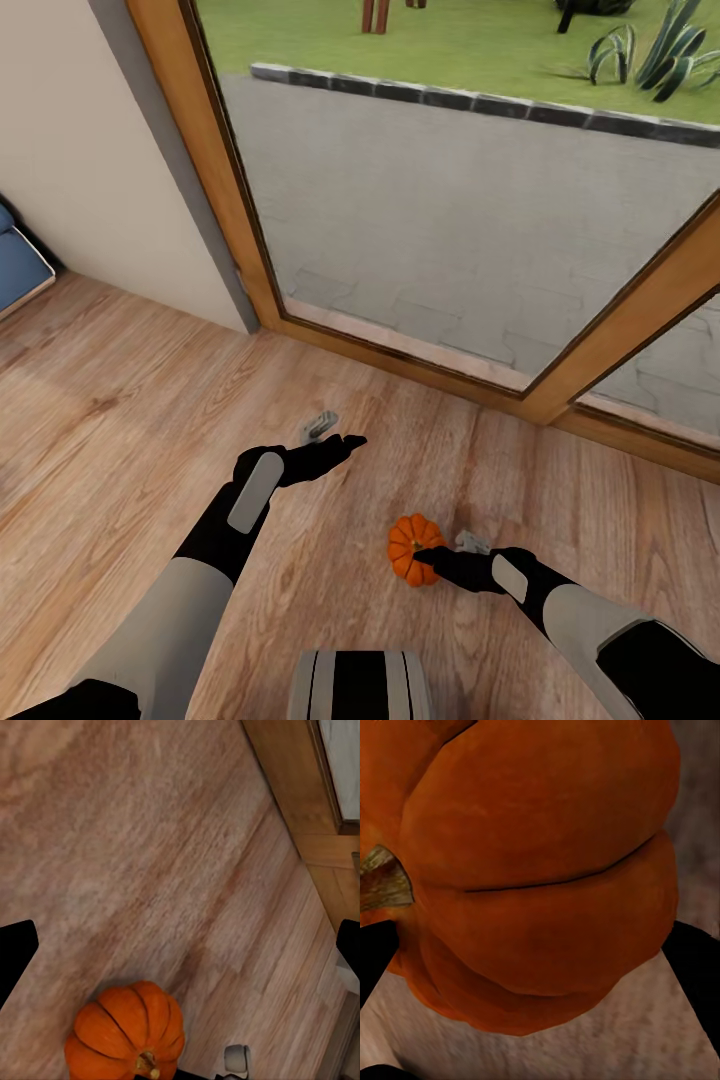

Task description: Place each of the two pumpkins and all three candles from the living room inside a cabinet in the living room (use any cabinet), then make sure every cabinet is closed, and position the cauldron so it is next to a table in the living room.

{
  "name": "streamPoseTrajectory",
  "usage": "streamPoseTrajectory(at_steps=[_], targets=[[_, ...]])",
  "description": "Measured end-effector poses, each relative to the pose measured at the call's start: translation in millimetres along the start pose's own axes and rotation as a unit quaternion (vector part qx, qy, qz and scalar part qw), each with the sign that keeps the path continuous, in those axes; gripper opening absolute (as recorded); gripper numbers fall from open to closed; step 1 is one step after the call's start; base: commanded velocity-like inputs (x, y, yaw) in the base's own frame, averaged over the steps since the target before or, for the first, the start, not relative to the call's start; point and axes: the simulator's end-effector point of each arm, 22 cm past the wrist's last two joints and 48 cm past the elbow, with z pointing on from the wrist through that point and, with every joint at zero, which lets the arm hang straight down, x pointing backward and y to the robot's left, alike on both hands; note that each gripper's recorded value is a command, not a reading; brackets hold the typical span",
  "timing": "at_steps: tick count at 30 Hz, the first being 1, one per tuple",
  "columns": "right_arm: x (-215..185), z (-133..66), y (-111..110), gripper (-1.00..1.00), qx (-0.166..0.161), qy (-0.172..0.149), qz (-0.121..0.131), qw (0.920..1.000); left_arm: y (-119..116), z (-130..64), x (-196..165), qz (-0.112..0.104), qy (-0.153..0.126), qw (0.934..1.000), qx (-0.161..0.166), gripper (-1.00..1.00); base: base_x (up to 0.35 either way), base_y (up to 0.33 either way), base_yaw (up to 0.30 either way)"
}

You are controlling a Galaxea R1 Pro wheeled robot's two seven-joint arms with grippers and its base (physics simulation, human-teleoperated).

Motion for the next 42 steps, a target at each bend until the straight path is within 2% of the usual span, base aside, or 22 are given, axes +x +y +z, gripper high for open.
streamPoseTrajectory(at_steps=[21, 23, 24, 42], targets=[[0.7, 0.0, 0.7, -1.0, -0.002, 0.001, -0.003, 1.0, 0.6, 0.0, -0.1, 0.0, 0.0, 1.0, -0.001, 1.0, 0.0, 0.0, 0.0], [-2.8, -2.8, -1.2, -1.0, 0.008, -0.003, -0.001, 1.0, -3.4, -3.0, -2.4, 0.003, -0.003, 1.0, 0.001, 1.0, 0.0, 0.0, 0.0], [-4.2, -4.4, -2.6, -1.0, 0.012, -0.005, -0.01, 0.9999, -5.3, -4.3, -3.5, 0.004, -0.004, 1.0, 0.001, 1.0, 0.0, 0.0, 0.0], [-28.3, -31.3, 23.4, -1.0, -0.002, -0.036, -0.025, 0.999, -40.9, -32.6, -23.2, 0.025, -0.03, 0.9991, 0.017, 1.0, 0.0, 0.0, 0.0]])
